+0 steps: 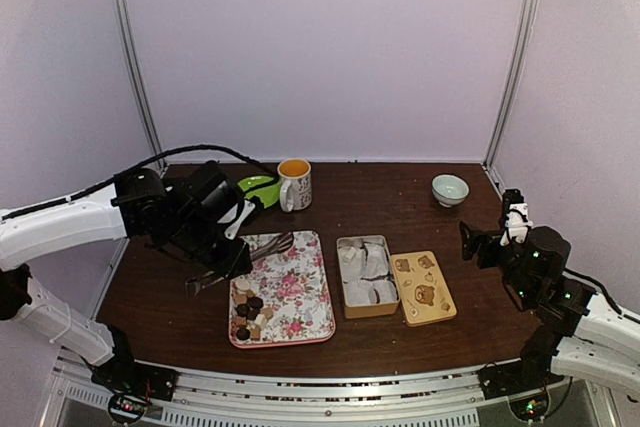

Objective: Pack the chocolate

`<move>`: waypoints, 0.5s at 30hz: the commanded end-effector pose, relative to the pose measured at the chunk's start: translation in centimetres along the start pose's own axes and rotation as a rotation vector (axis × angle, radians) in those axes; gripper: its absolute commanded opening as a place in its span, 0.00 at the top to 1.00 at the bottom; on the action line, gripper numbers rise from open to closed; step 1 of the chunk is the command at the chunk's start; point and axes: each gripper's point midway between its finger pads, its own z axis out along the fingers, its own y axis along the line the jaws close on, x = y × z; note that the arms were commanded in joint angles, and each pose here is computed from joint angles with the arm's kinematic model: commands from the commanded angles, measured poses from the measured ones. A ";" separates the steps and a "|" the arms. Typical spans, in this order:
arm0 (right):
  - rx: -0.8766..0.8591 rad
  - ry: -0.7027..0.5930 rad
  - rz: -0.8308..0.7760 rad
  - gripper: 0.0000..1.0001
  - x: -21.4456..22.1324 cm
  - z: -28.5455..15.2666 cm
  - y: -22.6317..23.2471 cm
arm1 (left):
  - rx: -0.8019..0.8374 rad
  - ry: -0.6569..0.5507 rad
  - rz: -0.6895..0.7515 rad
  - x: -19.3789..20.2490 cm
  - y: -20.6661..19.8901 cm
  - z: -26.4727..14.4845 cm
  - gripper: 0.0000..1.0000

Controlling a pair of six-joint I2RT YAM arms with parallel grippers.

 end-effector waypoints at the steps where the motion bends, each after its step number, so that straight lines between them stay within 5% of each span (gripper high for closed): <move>1: 0.021 0.002 0.001 0.00 0.2 0.0 -0.4 | 0.204 -0.175 -0.012 -4.4 -4.0 -1.6 0.76; 6: 0.019 0.002 0.001 0.00 0.2 0.0 -0.4 | 0.414 -0.253 -0.043 -6.9 -8.3 -1.3 0.75; 15: 0.017 0.002 0.000 0.00 0.3 0.0 -0.4 | 0.464 -0.220 -0.040 -8.8 -11.2 2.9 0.75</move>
